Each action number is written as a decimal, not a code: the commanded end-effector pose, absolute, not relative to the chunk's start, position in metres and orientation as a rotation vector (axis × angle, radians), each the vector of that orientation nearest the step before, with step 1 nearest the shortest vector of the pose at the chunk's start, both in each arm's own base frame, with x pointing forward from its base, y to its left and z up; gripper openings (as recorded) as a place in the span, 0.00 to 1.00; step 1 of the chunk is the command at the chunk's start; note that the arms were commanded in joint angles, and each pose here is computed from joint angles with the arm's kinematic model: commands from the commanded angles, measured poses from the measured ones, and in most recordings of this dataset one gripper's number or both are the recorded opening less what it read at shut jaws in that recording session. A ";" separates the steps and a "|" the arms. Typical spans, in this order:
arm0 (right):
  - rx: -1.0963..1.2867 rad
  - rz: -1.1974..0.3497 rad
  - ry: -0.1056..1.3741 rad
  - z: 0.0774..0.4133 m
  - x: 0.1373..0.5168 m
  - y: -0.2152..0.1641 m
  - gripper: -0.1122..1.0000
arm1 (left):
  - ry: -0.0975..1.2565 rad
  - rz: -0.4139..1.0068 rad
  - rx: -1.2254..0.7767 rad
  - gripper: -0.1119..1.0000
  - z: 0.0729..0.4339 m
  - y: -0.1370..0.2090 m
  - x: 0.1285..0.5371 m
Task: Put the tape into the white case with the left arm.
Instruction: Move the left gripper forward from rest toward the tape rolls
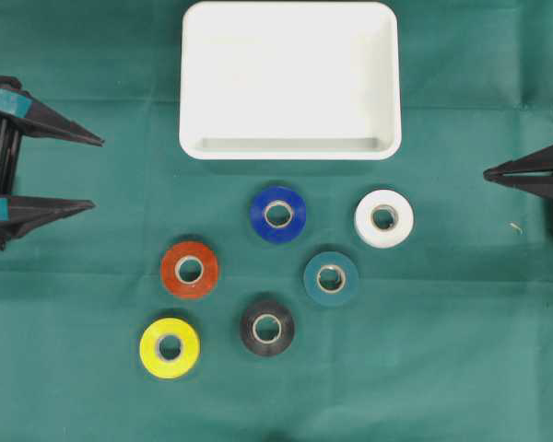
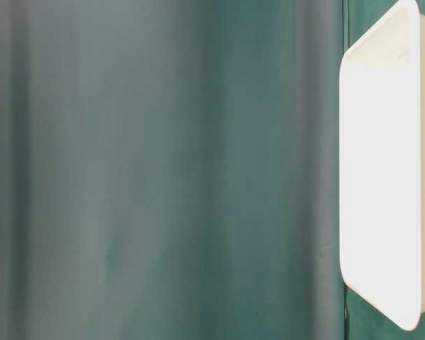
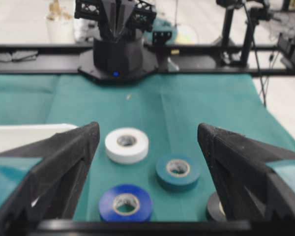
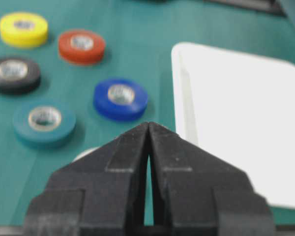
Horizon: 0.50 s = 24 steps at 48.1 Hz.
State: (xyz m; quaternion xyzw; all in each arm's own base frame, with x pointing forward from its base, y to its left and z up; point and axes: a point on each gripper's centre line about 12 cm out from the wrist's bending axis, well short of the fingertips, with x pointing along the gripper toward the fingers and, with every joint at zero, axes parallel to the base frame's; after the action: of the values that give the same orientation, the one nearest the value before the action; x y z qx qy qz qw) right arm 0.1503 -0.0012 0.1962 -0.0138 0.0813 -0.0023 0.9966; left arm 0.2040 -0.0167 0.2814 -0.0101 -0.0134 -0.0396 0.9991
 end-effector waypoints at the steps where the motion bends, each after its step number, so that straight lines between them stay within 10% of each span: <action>1: -0.026 -0.007 0.189 0.194 0.151 -0.002 0.02 | 0.003 -0.082 -0.022 0.96 0.289 -0.018 0.216; 24: -0.006 -0.008 0.270 0.173 0.145 -0.001 0.02 | 0.269 -0.043 -0.017 0.96 0.254 -0.013 0.271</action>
State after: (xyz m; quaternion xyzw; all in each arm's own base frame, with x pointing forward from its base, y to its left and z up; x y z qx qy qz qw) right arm 0.1441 -0.0014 0.1722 -0.0068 0.1354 -0.0036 0.9908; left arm 0.2609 -0.0143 0.2479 -0.0079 0.1348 -0.0245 0.9905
